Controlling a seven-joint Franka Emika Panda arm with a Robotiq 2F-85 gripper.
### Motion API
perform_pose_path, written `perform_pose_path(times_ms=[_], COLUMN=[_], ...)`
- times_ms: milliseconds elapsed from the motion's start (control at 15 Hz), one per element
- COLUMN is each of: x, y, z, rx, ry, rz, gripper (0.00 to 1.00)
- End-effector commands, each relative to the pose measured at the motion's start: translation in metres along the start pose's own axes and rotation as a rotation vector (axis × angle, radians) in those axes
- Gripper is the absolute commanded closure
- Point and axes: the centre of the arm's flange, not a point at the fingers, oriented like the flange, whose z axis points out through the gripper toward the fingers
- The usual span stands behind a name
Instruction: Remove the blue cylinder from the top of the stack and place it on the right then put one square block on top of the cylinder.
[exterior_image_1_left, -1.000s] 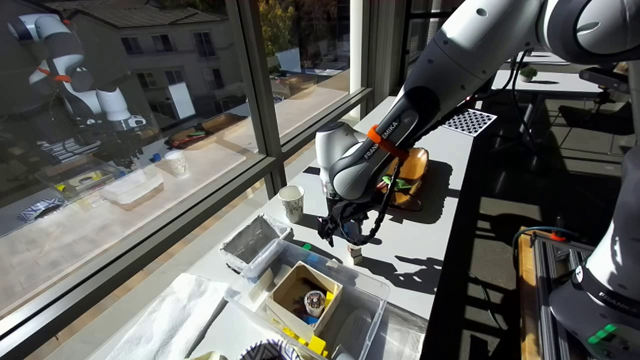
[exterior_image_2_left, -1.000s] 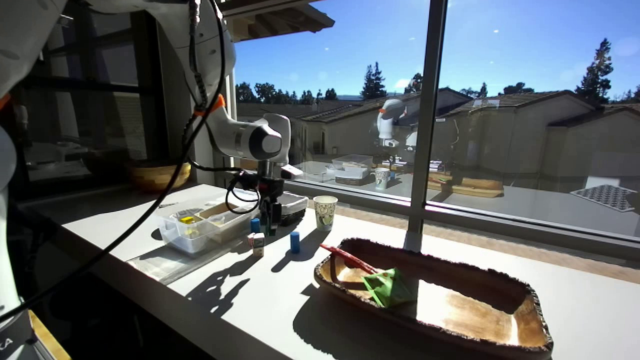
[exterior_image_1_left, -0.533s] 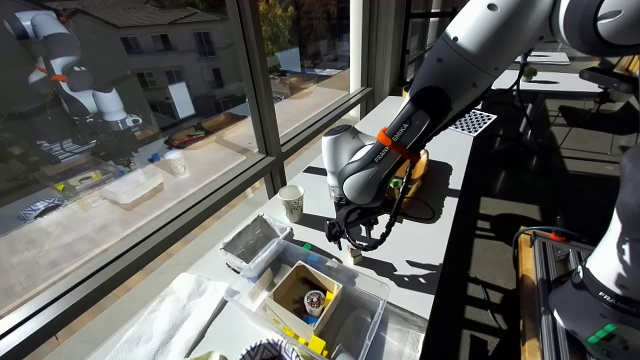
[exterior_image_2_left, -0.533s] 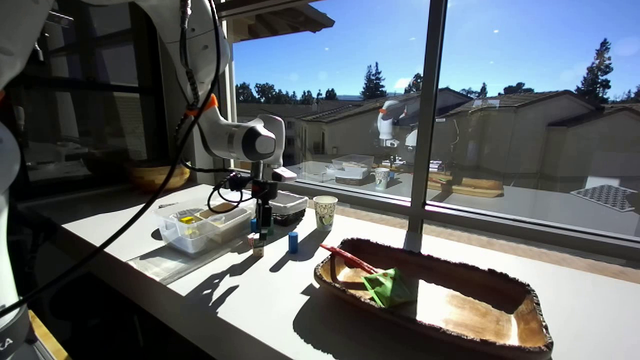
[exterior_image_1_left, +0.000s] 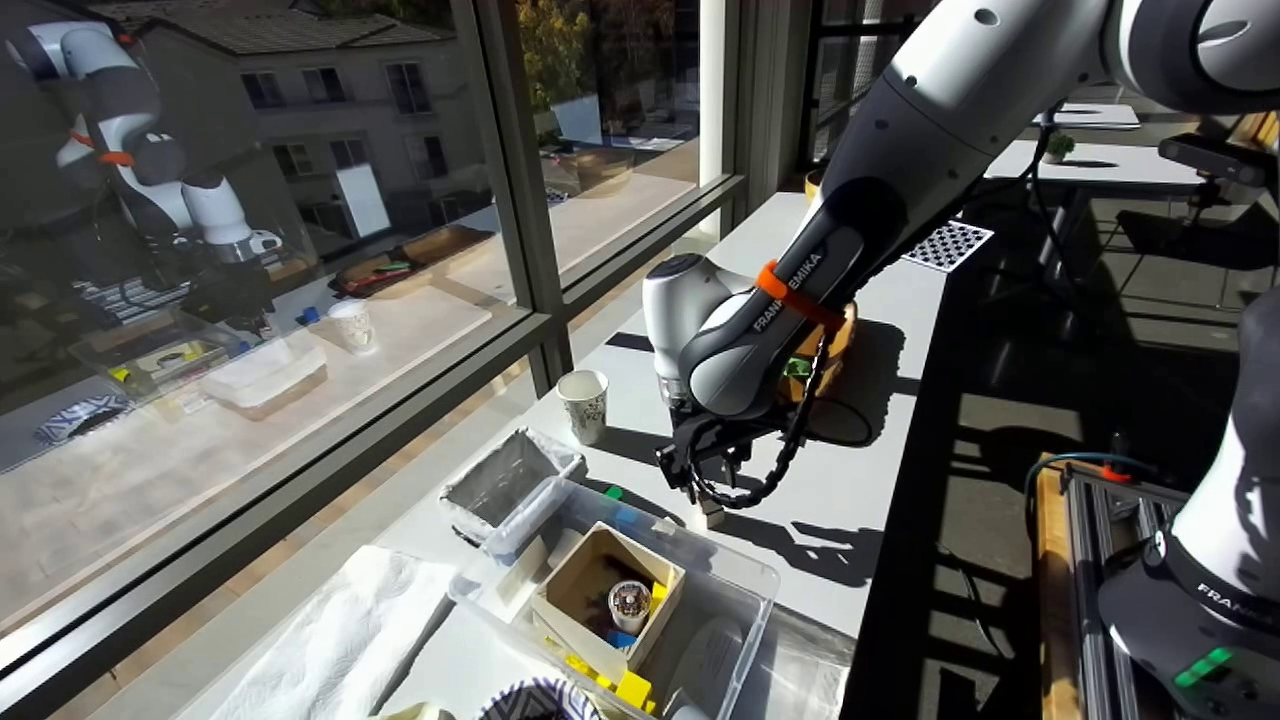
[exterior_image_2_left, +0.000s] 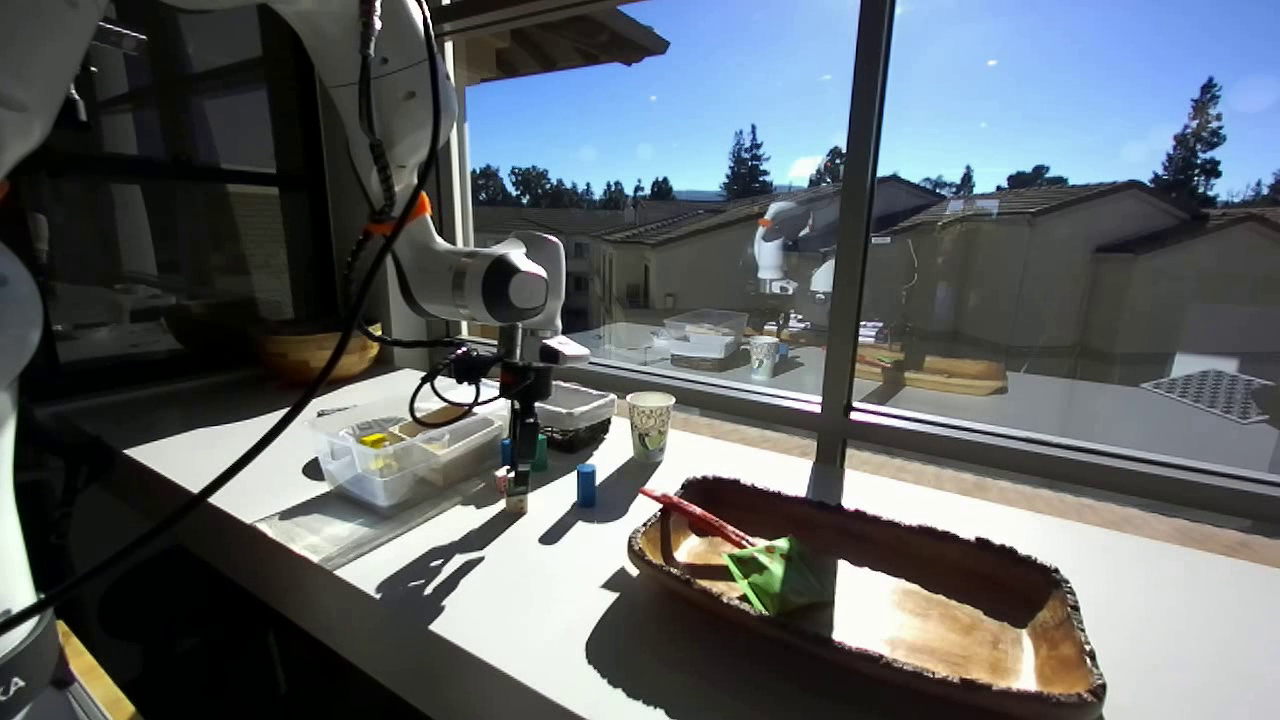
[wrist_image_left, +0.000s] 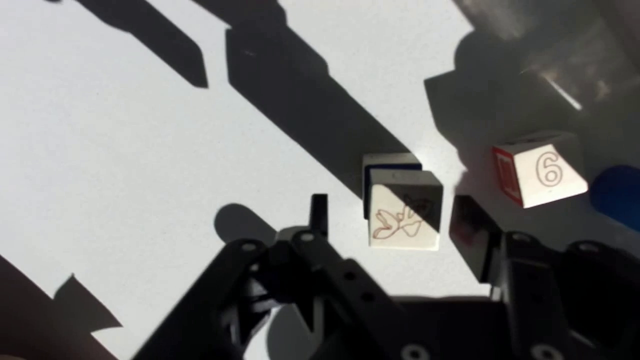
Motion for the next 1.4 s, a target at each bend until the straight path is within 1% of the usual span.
perform_pose_path(times_ms=[0,200,267,400,600,800,1000,1133,1333], x=[-0.007,-0.004,-0.004,-0.007,-0.018,-0.032,-0.044,-0.041,-0.024], y=[0.001,-0.001,-0.002,-0.005,-0.012,-0.018,-0.012,-0.003,0.01], z=[0.003,0.003,0.001,-0.004,-0.017,-0.028,-0.038,-0.042,-0.046], rx=[0.0,0.008,0.012,-0.006,-0.086,-0.147,-0.198,-0.222,-0.242], ry=[0.038,0.068,0.084,0.107,0.13,0.164,0.184,0.208,0.273], rz=[0.013,0.015,0.012,0.005,0.007,-0.016,-0.025,-0.06,-0.135], gripper=[0.65,0.88,0.9,0.9,0.9,0.9,0.9,0.9,0.9])
